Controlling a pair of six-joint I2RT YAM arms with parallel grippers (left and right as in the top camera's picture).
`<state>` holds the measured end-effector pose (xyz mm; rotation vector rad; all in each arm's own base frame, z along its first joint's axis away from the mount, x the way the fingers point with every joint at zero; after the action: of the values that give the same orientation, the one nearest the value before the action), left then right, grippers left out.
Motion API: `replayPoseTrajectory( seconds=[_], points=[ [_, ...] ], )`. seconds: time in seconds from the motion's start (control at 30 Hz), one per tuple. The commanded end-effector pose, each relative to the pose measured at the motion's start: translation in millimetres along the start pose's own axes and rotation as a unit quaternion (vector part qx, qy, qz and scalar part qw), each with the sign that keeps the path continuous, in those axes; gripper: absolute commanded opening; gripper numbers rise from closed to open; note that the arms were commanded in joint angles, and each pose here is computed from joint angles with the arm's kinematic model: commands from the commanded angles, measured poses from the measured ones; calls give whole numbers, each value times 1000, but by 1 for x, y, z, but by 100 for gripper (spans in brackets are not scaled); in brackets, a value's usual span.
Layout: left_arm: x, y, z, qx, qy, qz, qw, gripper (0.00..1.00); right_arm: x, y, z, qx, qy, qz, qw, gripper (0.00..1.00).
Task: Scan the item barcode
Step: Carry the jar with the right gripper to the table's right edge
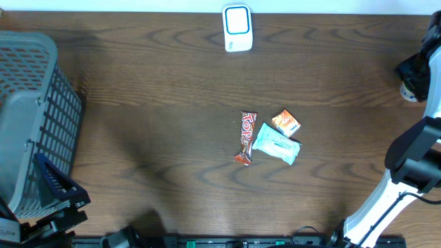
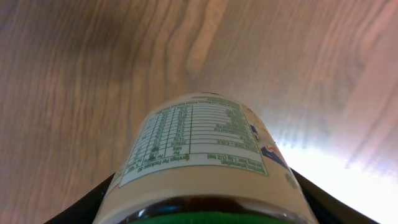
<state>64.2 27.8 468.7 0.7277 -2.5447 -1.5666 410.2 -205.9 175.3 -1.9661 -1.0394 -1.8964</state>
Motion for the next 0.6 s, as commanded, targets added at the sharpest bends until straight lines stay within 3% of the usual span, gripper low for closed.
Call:
replayPoseTrajectory(
  seconds=[0.0, 0.33, 0.47, 0.57],
  points=[
    [2, -1, -2, 7, -10, 3, 1000, 85, -14, -4, 0, -15, -7, -1, 1000, 53],
    [2, -5, 0, 8, -4, 13, 1000, 85, -75, -27, -6, -80, -24, 4, 996, 60],
    [2, -7, 1, 8, -2, 17, 1000, 85, -92, -32, -11, -120, -20, 5, 993, 73],
    [1, -9, 2, 8, 0, 20, 1000, 85, -104, -36, -13, -145, 2, 17, 989, 77]
  ],
)
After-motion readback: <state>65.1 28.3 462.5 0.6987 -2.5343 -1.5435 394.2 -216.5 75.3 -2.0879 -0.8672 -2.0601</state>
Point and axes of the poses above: each gripper's point midway between its finger pads, its own x axis back along the fingers, its own z axis along the line the jaws close on, y = z × x, the point moved 5 cm from there along x, back along the fingers, and after that the axes turned 15 degrees about x, right-handed, at the moved point
